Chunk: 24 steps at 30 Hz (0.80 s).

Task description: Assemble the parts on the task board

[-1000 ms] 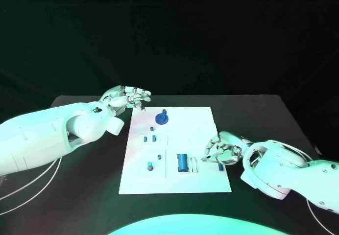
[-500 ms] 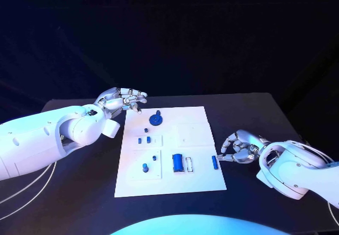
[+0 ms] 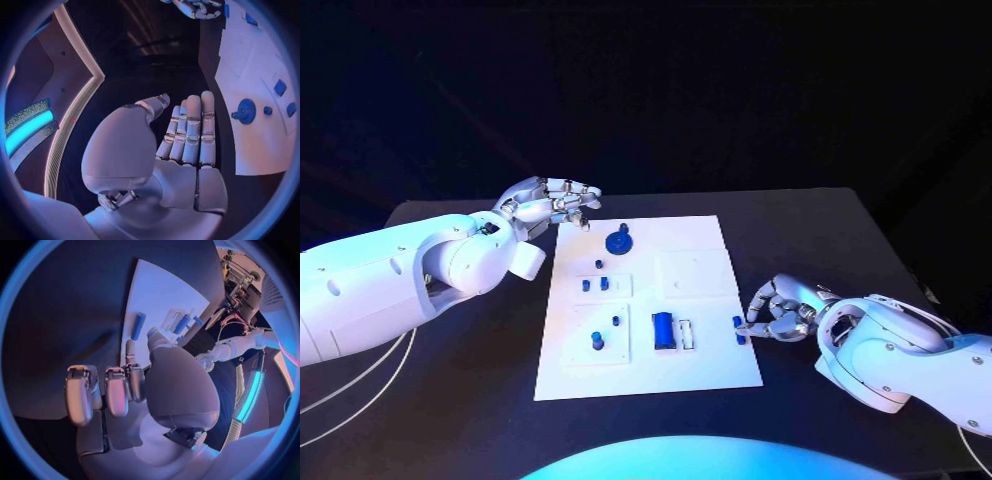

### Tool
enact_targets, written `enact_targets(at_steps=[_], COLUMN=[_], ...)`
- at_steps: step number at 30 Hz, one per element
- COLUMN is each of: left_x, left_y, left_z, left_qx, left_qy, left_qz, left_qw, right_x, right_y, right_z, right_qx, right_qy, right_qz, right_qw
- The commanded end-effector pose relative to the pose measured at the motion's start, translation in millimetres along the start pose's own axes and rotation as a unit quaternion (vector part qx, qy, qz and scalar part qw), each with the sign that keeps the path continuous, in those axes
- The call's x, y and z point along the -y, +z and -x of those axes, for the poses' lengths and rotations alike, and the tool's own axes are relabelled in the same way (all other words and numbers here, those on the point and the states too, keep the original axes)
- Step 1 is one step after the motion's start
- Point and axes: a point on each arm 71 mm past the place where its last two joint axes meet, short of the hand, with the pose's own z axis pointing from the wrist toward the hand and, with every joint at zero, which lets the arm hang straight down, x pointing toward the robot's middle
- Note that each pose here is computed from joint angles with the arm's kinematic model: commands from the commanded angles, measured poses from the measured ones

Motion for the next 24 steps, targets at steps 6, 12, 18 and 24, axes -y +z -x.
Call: enact_targets(at_steps=[6, 12, 18, 24], left_x=[1.3, 1.2, 1.1, 1.0], left_y=[0.0, -0.2, -0.3, -0.6], left_z=[-1.7, -1.3, -1.3, -0.9], left_qx=[-0.008, -0.008, -0.008, -0.008], left_qy=[-0.003, -0.003, -0.003, -0.003], left_qz=[-0.004, -0.004, -0.004, -0.002], left_qw=[1.0, 1.0, 1.0, 1.0], right_x=[-2.4, -3.1, -5.1, -3.8], right_y=[5.6, 10.3, 13.9, 15.9], right_z=[-8.5, -12.4, -20.2, -28.4], right_qx=[-0.008, -0.013, -0.031, -0.05], right_qy=[-0.014, -0.019, -0.04, -0.077], right_qz=[0.0, -0.001, -0.002, -0.006], right_qw=[1.0, 1.0, 0.999, 0.996])
